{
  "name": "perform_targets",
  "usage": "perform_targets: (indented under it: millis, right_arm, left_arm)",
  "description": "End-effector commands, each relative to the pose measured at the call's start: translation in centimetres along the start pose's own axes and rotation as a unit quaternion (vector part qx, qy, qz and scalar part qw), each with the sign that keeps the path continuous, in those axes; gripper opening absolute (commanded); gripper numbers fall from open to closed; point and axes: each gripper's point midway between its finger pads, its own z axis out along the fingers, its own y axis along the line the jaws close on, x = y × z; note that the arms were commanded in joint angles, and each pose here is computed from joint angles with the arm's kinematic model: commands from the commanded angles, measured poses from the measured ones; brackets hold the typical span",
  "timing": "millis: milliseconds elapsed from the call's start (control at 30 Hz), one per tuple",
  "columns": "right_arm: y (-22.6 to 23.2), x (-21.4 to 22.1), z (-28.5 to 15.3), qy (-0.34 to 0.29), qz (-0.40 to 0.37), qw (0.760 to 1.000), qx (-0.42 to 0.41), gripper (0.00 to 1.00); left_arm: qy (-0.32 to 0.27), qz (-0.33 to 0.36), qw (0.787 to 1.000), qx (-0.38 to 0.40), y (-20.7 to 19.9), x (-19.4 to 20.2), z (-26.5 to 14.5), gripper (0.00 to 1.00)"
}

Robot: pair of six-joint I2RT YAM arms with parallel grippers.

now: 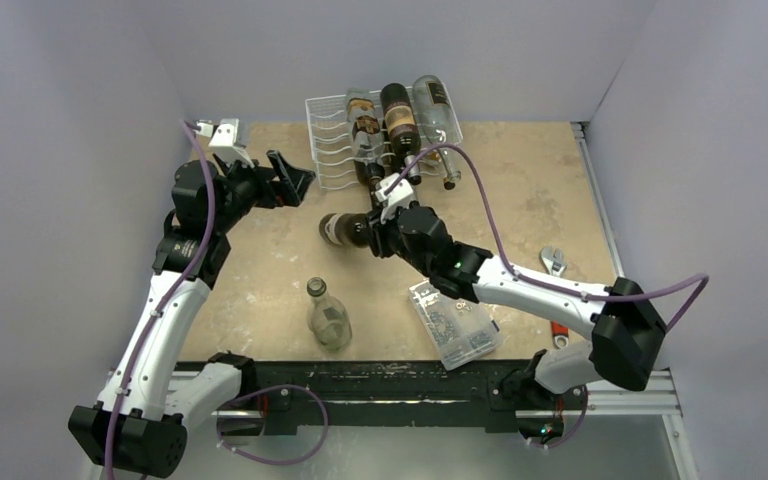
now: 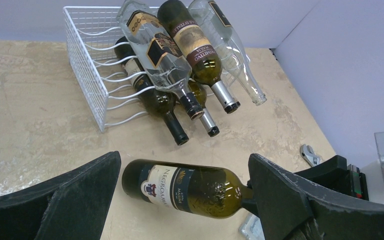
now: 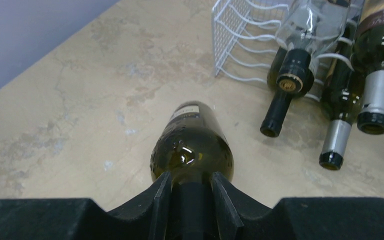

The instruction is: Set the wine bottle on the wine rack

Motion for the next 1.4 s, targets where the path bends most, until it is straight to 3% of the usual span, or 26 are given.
perform_targets:
  millis: [0, 200, 433, 767, 800, 867, 1067, 1233, 1367]
  right_arm:
    - [-0.5, 6.8, -2.2, 0.122, -0.022, 0.992, -0.011, 0.00]
    - [0.5, 10.4, -0.9, 0.184, -0.047, 0.981, -0.040, 0.00]
    - [1.6, 11.8, 1.2, 0.177, -0.042, 0.981, -0.062, 0.00]
    - [1.6, 14.9, 2.5, 0.231, -0.053, 0.970, -0.055, 0.00]
    - [1.5, 15.2, 2.3, 0.237, -0.055, 0.968, -0.053, 0.03]
    - [1.0, 16.0, 2.0, 0.251, -0.064, 0.965, -0.047, 0.22]
    - [0.7, 17.9, 1.8, 0.267, -0.078, 0.959, -0.049, 0.50]
    - [0.6, 18.0, 2.6, 0.263, -0.082, 0.960, -0.042, 0.60]
    - [0.8, 17.4, 3.2, 0.258, -0.080, 0.962, -0.040, 0.61]
  left_arm:
    - [-0.033, -0.004, 0.999, 0.023, -1.3, -2.6, -0.4, 1.00]
    - [-0.029, -0.006, 0.999, 0.020, -1.0, -2.2, -0.1, 1.00]
    - [-0.028, -0.005, 0.999, 0.019, -1.0, -2.2, -0.1, 1.00]
    - [-0.025, -0.006, 0.999, 0.019, -0.9, -2.1, 0.1, 1.00]
    - [-0.025, -0.006, 0.999, 0.020, -1.0, -2.2, 0.1, 1.00]
    - [-0.023, -0.008, 0.999, 0.022, -1.0, -2.1, 0.2, 1.00]
    - [-0.021, -0.011, 0.999, 0.021, -0.9, -2.0, 0.3, 1.00]
    - [-0.019, -0.012, 1.000, 0.020, -0.8, -1.9, 0.4, 1.00]
    - [-0.017, -0.013, 1.000, 0.021, -0.8, -1.9, 0.5, 1.00]
